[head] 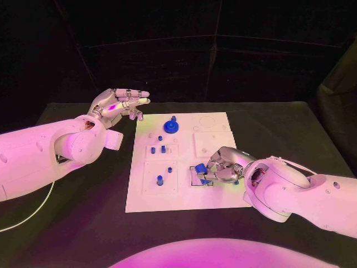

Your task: Assemble the parts on the task board

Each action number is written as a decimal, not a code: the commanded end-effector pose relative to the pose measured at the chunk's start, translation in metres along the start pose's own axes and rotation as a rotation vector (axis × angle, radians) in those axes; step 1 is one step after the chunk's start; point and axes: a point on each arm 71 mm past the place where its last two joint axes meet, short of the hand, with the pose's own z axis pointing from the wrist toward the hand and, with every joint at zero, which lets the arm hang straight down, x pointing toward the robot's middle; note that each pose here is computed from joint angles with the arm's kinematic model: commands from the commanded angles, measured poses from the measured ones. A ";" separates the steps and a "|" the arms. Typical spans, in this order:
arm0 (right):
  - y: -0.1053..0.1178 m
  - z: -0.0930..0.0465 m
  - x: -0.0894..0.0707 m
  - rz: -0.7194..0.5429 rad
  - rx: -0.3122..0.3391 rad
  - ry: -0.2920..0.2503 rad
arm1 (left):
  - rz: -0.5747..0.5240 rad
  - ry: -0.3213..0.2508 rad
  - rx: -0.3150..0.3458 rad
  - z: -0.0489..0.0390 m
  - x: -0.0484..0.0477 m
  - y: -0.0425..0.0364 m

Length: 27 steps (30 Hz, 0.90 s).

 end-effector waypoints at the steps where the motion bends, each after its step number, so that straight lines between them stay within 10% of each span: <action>1: 0.001 0.003 0.003 0.010 0.031 0.024 | -0.009 0.013 0.004 0.0005 0.0019 -0.0013; 27: 0.010 0.006 0.004 -0.060 -0.033 -0.007 | -0.008 0.009 0.004 -0.0004 0.0003 -0.0016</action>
